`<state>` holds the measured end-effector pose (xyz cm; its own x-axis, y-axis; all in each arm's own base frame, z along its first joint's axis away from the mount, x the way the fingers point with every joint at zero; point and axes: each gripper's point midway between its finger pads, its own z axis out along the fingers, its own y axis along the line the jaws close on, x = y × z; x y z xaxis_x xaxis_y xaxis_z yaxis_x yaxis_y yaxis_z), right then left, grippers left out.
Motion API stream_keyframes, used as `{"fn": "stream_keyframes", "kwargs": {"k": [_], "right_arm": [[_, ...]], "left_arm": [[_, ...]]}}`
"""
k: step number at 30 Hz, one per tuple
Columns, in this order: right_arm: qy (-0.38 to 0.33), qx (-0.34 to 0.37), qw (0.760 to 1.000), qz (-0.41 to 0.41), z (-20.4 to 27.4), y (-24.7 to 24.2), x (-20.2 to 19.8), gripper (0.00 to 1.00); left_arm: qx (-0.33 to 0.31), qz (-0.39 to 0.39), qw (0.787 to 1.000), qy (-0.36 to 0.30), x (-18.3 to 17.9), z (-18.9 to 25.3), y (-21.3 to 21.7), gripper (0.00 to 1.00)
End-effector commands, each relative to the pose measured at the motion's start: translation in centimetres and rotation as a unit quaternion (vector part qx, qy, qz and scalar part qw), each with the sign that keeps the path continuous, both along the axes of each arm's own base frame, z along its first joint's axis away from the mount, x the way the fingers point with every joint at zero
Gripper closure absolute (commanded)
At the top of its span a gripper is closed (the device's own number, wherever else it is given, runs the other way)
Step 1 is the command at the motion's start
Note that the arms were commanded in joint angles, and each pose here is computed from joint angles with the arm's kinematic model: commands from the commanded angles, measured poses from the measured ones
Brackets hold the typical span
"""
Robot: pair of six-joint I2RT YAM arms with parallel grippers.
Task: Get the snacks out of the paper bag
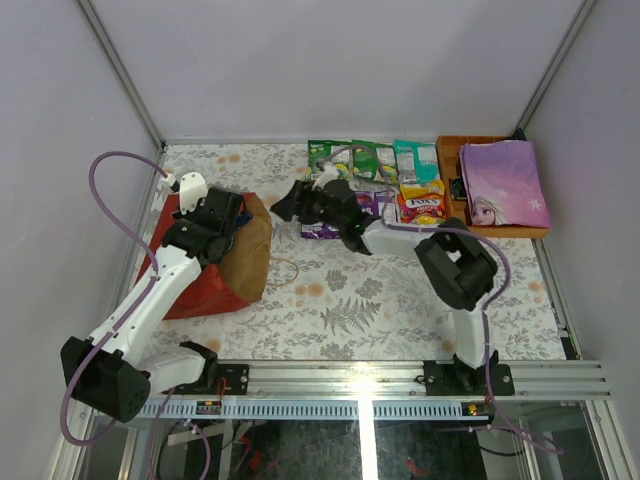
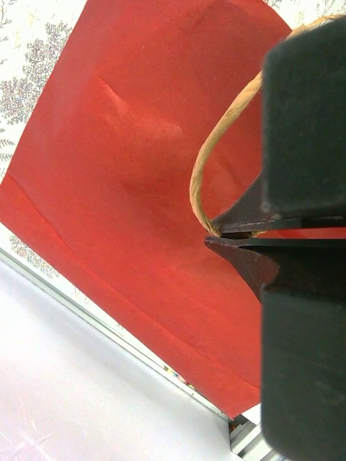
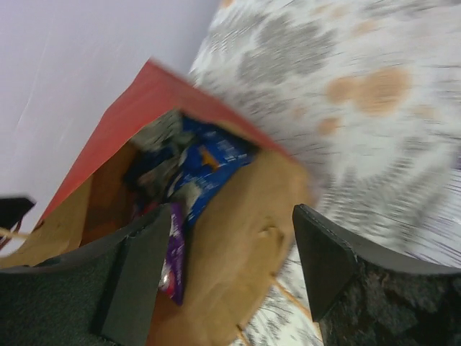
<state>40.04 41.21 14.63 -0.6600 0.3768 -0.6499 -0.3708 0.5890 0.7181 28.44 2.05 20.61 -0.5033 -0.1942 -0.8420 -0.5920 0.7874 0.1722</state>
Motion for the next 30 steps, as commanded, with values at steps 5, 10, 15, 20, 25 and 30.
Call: {"fn": "stream_keyframes", "kwargs": {"k": [5,10,15,20,25,30], "right_arm": [[-0.122,0.004,0.968,0.220,0.6,11.2,-4.4,0.26],[-0.131,-0.009,0.968,0.213,-0.4,13.0,-2.7,0.26],[-0.142,-0.036,0.972,0.185,-1.7,13.3,-0.7,0.24],[-0.150,-0.062,0.973,0.167,-2.6,13.6,0.7,0.23],[-0.165,-0.088,0.973,0.137,-3.1,12.2,1.1,0.23],[-0.173,-0.119,0.971,0.111,-3.5,11.0,1.9,0.23]], "left_arm": [[-0.008,-0.007,1.000,-0.012,0.3,0.1,-0.1,1.00],[-0.010,-0.008,1.000,-0.015,0.3,0.2,-0.1,1.00],[-0.014,-0.014,1.000,-0.014,0.4,0.1,-0.3,1.00],[-0.014,-0.016,1.000,-0.013,0.5,0.1,-0.4,1.00],[-0.015,-0.019,1.000,-0.013,0.5,0.1,-0.5,1.00],[-0.018,-0.023,1.000,-0.010,0.7,-0.1,-0.7,1.00]]}}
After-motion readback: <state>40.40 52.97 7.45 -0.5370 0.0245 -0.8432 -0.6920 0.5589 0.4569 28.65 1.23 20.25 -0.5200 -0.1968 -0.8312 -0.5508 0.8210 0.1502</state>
